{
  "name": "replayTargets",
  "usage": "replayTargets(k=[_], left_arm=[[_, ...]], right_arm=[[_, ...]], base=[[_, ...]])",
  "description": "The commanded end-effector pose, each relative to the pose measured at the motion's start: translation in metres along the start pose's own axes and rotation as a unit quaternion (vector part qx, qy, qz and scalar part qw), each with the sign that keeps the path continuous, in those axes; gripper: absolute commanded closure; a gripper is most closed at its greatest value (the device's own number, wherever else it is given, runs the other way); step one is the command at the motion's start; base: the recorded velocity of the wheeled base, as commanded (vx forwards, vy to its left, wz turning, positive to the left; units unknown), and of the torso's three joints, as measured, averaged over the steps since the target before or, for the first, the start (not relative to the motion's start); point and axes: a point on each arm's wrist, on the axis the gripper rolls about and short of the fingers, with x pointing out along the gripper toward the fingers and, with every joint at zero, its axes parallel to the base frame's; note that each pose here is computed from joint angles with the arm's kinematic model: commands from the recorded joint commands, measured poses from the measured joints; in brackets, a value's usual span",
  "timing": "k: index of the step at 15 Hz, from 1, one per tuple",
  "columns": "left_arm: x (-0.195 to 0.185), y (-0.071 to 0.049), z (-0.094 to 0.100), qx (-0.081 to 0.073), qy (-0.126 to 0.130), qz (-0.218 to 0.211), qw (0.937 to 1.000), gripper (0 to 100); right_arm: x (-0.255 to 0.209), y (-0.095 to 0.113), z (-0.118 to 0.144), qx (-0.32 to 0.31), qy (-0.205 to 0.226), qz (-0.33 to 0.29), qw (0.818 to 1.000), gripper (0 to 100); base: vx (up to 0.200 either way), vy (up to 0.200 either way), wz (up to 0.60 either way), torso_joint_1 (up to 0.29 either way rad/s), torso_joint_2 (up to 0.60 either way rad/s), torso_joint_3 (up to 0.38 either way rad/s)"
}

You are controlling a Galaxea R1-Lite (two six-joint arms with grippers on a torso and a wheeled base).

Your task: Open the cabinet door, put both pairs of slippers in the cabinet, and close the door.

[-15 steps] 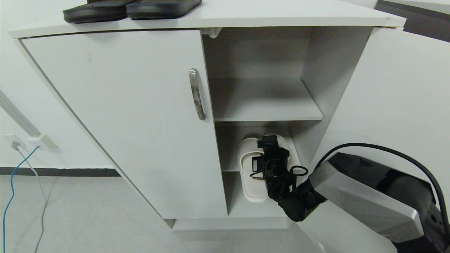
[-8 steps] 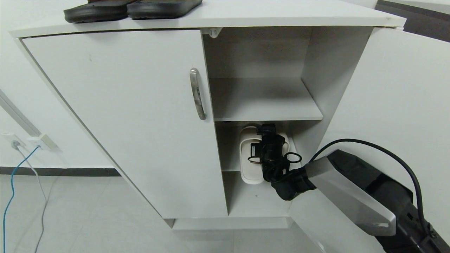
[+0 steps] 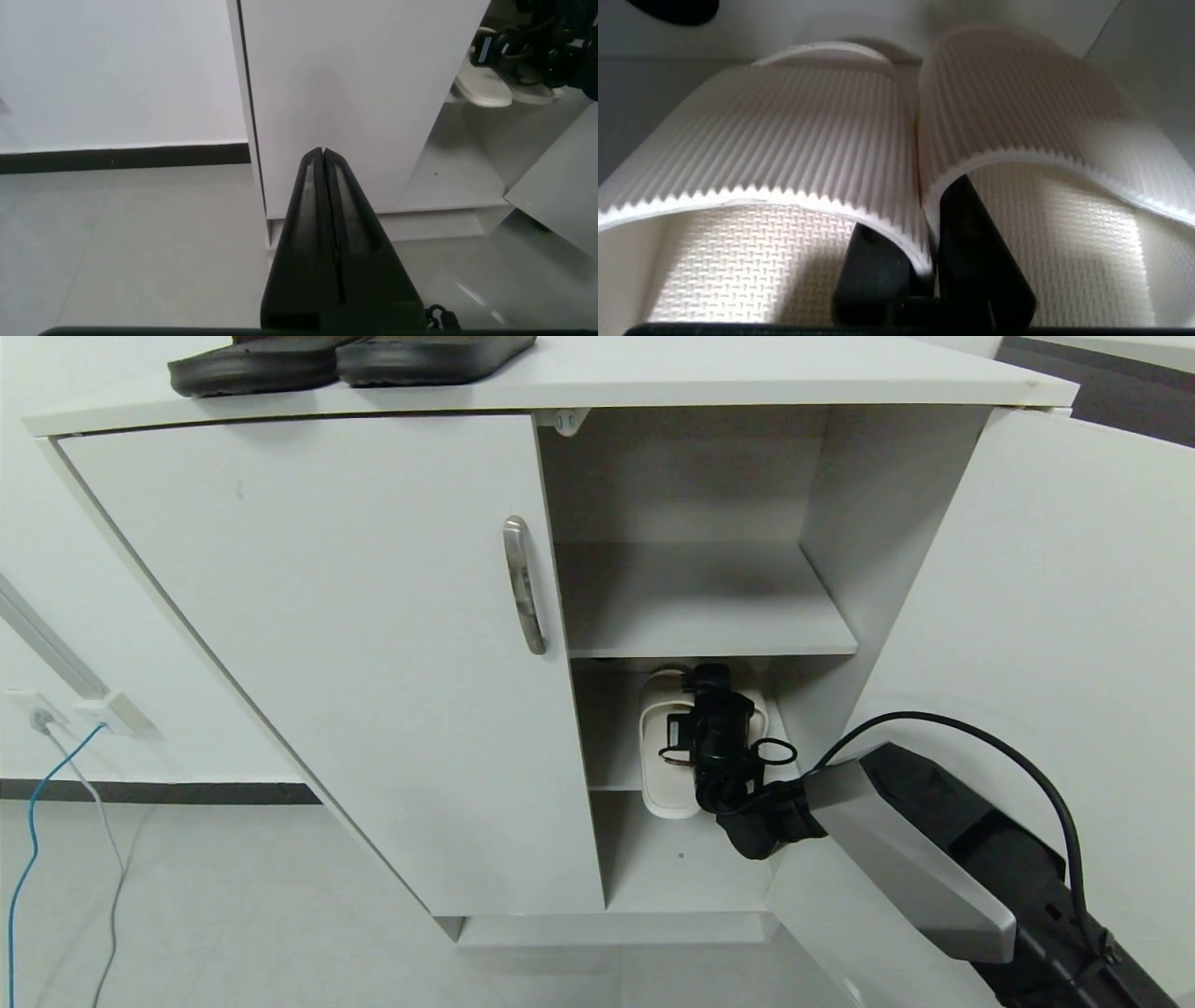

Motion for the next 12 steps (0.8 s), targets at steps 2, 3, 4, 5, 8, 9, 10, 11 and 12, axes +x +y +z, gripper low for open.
replayTargets(k=[2,3,4,5,8,9,10,11,12], left_arm=[[0.000,0.000,0.000,0.000,0.000,0.000,1.0000,100],[0.000,0.000,0.000,0.000,0.000,0.000,1.0000,100],[0.000,0.000,0.000,0.000,0.000,0.000,1.0000,100],[0.000,0.000,0.000,0.000,0.000,0.000,1.0000,100],[0.000,0.000,0.000,-0.001,0.000,0.000,1.0000,100],[0.000,0.000,0.000,-0.001,0.000,0.000,1.0000,100],[0.000,0.000,0.000,-0.001,0.000,0.000,1.0000,100],[0.000,0.000,0.000,-0.001,0.000,0.000,1.0000,100],[0.000,0.000,0.000,-0.001,0.000,0.001,1.0000,100]], right_arm=[[0.003,0.001,-0.002,0.001,0.000,-0.001,1.000,100],[0.004,0.001,-0.002,0.001,-0.001,-0.001,1.000,100],[0.005,0.000,-0.004,0.000,0.001,-0.002,1.000,100],[0.006,0.001,-0.006,-0.001,0.002,-0.002,1.000,0],[0.003,0.000,-0.007,-0.005,0.008,-0.005,1.000,0],[0.000,-0.001,-0.007,-0.008,0.012,-0.005,1.000,0],[-0.004,-0.003,-0.003,-0.011,0.018,-0.004,1.000,0],[-0.007,-0.003,-0.004,-0.013,0.022,-0.003,1.000,0],[-0.011,-0.004,0.000,-0.012,0.020,-0.001,1.000,0]], base=[[0.000,0.000,0.00,0.000,0.00,0.000],[0.000,0.000,0.00,0.000,0.00,0.000],[0.000,0.000,0.00,0.000,0.00,0.000],[0.000,0.000,0.00,0.000,0.00,0.000],[0.000,0.000,0.00,0.000,0.00,0.000],[0.000,0.000,0.00,0.000,0.00,0.000],[0.000,0.000,0.00,0.000,0.00,0.000],[0.000,0.000,0.00,0.000,0.00,0.000],[0.000,0.000,0.00,0.000,0.00,0.000]])
